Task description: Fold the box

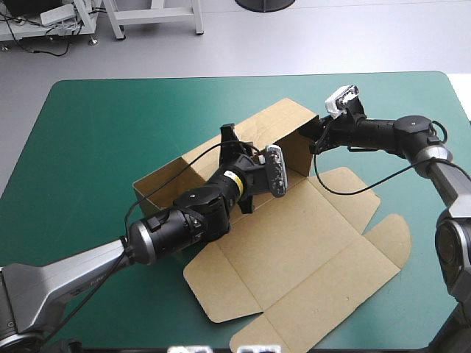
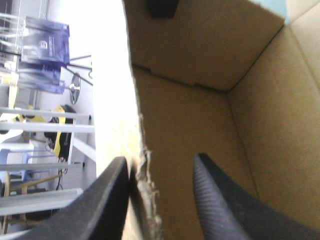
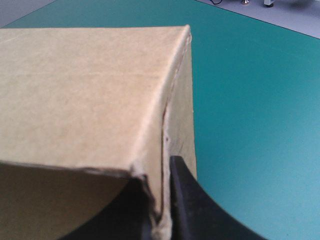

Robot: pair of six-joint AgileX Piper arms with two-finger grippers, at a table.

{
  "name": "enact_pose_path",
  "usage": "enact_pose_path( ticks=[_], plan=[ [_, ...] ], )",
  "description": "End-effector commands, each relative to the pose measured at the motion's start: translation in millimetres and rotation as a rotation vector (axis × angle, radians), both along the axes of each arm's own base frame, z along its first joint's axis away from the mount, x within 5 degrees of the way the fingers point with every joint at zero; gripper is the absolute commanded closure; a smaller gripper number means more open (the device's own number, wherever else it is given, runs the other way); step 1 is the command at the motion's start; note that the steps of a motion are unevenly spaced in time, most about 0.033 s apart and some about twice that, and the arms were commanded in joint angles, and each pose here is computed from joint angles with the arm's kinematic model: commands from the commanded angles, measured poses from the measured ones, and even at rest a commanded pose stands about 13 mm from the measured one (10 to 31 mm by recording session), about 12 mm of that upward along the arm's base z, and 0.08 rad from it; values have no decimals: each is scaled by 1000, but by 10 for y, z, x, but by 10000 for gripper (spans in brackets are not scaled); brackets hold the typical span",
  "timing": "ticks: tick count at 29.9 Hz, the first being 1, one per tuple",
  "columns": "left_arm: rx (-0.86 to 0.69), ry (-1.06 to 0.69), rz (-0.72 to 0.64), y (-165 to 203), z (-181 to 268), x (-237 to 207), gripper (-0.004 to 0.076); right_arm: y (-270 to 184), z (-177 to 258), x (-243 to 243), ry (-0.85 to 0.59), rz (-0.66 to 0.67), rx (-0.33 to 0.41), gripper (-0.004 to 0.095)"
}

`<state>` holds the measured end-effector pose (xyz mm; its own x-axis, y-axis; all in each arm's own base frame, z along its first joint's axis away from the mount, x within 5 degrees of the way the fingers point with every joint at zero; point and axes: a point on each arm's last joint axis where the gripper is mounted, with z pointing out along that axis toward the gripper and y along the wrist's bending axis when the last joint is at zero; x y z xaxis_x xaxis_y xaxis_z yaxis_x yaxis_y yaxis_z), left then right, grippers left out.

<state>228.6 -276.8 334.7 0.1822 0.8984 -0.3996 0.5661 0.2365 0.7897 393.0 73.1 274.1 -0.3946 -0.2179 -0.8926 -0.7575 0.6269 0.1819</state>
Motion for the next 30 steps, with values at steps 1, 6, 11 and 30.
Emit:
enact_pose_path(
  ticks=[1,6,11,30],
  plan=[
    [-95,-52,-121,-129,219,-198,412,26,301,-80,-40,13,65,931],
    [-96,-61,-205,-281,234,-431,415,23,291,-82,-9,1,71,931],
    [-128,-59,-265,-367,303,-660,458,21,289,-81,5,-7,78,931],
    [-567,40,-40,566,1393,-927,710,9,233,-114,108,-23,58,929]
  ],
)
